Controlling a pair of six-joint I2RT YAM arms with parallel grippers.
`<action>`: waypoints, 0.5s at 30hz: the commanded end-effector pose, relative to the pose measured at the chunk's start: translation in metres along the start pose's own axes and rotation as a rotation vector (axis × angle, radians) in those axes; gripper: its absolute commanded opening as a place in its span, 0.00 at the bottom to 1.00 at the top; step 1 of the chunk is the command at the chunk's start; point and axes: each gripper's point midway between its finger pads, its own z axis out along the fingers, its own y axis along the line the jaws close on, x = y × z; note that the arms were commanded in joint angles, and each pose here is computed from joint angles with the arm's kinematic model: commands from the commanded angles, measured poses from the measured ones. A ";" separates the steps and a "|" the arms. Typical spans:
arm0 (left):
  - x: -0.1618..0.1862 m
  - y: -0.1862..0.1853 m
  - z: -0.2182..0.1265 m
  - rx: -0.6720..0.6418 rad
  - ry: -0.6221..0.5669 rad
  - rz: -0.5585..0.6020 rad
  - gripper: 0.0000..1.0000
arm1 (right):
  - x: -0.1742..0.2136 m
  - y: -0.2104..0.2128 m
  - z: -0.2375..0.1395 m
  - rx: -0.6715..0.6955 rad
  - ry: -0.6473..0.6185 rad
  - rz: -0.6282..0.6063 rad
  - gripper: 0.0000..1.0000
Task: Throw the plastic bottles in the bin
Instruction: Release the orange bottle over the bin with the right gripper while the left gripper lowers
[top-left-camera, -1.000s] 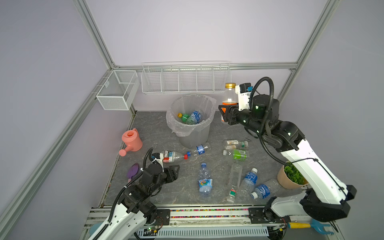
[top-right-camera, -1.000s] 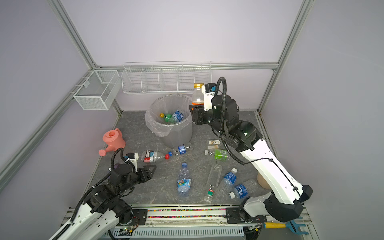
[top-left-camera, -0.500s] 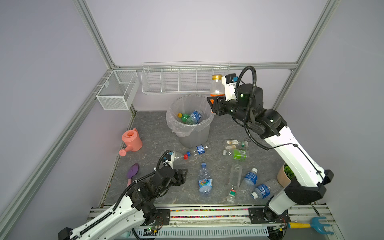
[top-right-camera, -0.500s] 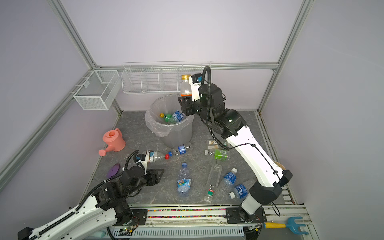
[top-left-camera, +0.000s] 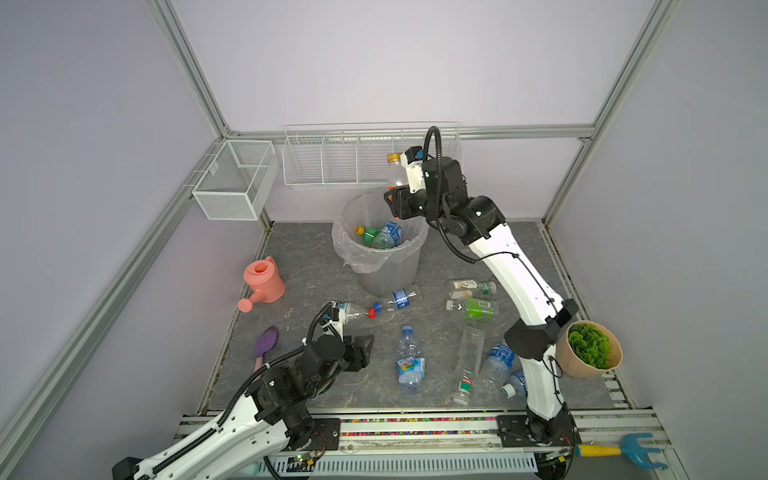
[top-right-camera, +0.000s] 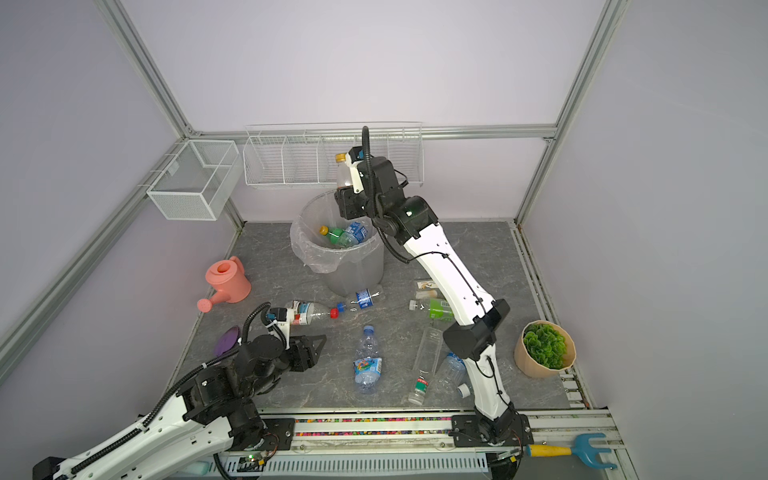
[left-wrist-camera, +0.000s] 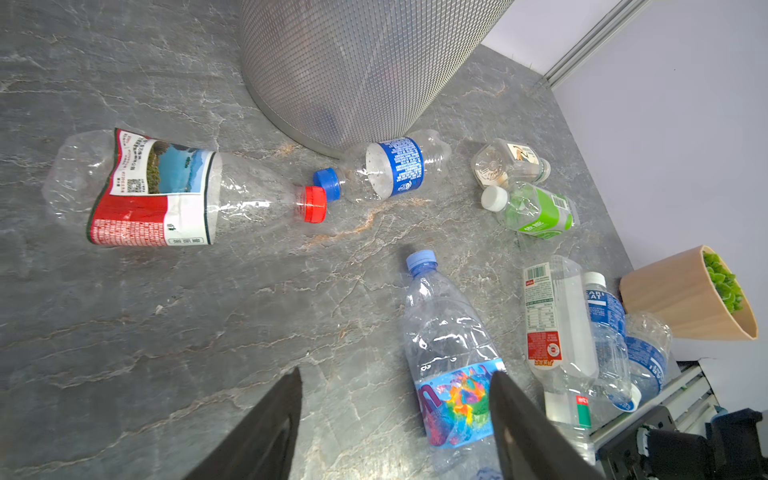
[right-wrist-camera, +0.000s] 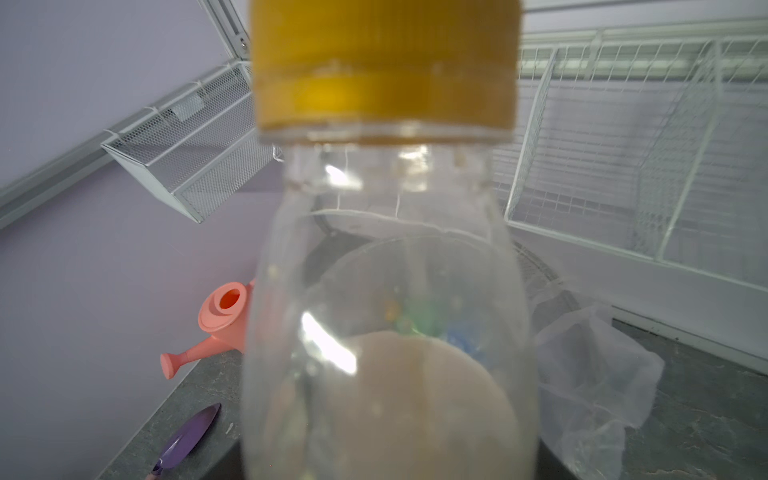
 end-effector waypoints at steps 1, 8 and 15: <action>-0.010 0.001 -0.010 -0.012 -0.031 -0.002 0.71 | 0.025 -0.013 0.010 -0.029 0.117 0.064 0.87; -0.011 0.002 -0.011 -0.014 -0.038 0.000 0.71 | 0.009 -0.007 -0.015 -0.052 0.058 0.071 0.91; -0.010 -0.001 -0.006 -0.011 -0.028 0.001 0.71 | -0.008 -0.002 -0.045 -0.066 0.009 0.064 0.91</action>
